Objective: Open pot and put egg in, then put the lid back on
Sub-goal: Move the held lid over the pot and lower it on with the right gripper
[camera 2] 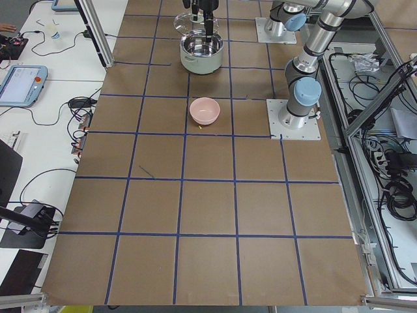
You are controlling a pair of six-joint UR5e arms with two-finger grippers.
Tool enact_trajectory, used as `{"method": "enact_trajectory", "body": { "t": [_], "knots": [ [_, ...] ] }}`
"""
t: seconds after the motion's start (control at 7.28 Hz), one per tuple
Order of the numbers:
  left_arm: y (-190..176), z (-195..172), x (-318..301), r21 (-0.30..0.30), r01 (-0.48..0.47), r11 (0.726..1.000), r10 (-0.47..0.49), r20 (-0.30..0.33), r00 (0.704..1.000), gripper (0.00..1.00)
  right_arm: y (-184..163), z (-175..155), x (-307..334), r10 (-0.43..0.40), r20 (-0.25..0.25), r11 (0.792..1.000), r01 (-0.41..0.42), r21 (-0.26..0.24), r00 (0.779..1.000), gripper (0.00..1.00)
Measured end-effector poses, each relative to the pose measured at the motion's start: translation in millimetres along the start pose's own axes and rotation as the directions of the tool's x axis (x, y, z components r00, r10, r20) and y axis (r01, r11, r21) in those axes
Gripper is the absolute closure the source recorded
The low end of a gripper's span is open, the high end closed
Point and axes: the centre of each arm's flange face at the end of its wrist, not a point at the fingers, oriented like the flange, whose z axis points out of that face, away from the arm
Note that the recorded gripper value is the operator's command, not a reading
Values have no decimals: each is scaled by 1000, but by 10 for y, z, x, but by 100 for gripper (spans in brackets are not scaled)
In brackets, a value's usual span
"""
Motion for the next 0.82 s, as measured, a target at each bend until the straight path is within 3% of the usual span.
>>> {"method": "enact_trajectory", "body": {
  "t": [0.41,0.82],
  "knots": [
    [-63,194,-57,-23,-83,996,83,0,997,0,-47,223,-99,-24,-20,1000,24,-20,1000,56],
    [-118,155,-81,34,-109,994,108,8,994,0,-35,335,-100,-21,-28,999,20,-39,999,56]
  ]
}}
